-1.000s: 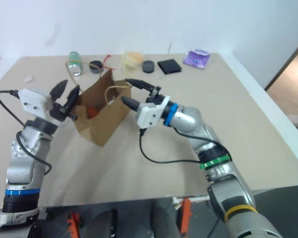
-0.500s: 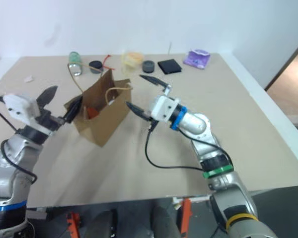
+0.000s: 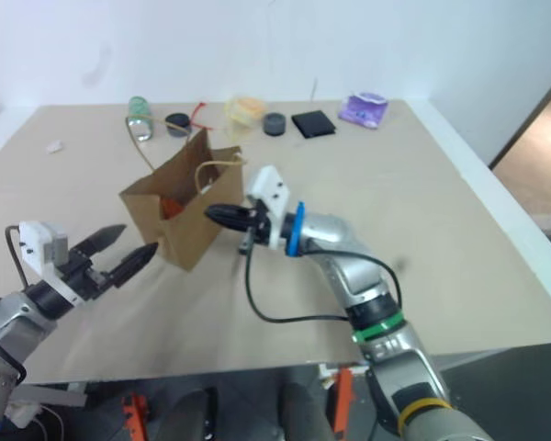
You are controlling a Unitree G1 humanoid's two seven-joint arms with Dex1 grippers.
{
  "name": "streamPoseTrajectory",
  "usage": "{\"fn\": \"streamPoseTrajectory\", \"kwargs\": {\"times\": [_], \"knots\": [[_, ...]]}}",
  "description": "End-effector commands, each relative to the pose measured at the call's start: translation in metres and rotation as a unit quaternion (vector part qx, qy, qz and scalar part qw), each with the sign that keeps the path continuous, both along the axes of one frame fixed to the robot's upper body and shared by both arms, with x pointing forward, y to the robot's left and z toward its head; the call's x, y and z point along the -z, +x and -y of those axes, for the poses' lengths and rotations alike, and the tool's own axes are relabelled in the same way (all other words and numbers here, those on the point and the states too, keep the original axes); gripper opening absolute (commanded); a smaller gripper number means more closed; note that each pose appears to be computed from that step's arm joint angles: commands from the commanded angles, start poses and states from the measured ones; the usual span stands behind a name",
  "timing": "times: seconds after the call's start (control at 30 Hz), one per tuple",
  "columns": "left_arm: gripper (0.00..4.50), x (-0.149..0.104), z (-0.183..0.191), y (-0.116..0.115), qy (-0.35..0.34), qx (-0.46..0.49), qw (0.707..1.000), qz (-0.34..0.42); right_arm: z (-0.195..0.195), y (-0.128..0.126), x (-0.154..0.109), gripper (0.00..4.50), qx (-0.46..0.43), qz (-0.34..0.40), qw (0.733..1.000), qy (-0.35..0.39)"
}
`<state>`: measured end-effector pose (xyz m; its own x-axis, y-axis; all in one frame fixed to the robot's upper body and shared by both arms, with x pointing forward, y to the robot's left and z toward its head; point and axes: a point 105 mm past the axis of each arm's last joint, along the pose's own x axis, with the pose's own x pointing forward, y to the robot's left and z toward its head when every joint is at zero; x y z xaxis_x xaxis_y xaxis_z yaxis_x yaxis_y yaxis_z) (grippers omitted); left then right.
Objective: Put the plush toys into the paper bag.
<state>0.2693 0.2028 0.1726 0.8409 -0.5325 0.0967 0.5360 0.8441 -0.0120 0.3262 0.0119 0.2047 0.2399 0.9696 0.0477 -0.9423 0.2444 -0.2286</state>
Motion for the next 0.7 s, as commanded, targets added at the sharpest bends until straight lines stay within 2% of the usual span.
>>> {"fn": "streamPoseTrajectory", "kwargs": {"times": [0.03,0.37,0.6,0.7], "knots": [[4.50,-0.008,-0.002,0.004,0.018,-0.010,0.999,0.032,-0.015,0.003,-0.002,0.08,-0.008,0.019,1.000,-0.021],[4.50,-0.011,-0.001,0.003,0.025,-0.018,0.998,0.049,-0.047,0.025,0.003,0.08,0.015,0.026,0.999,-0.029],[4.50,-0.014,0.002,0.002,0.027,-0.016,0.998,0.055,-0.060,0.030,-0.008,0.08,0.027,0.027,0.999,-0.003],[4.50,-0.016,0.002,0.004,0.028,-0.018,0.998,0.058,-0.065,0.018,-0.025,0.08,-0.008,0.019,0.999,0.038]]}}
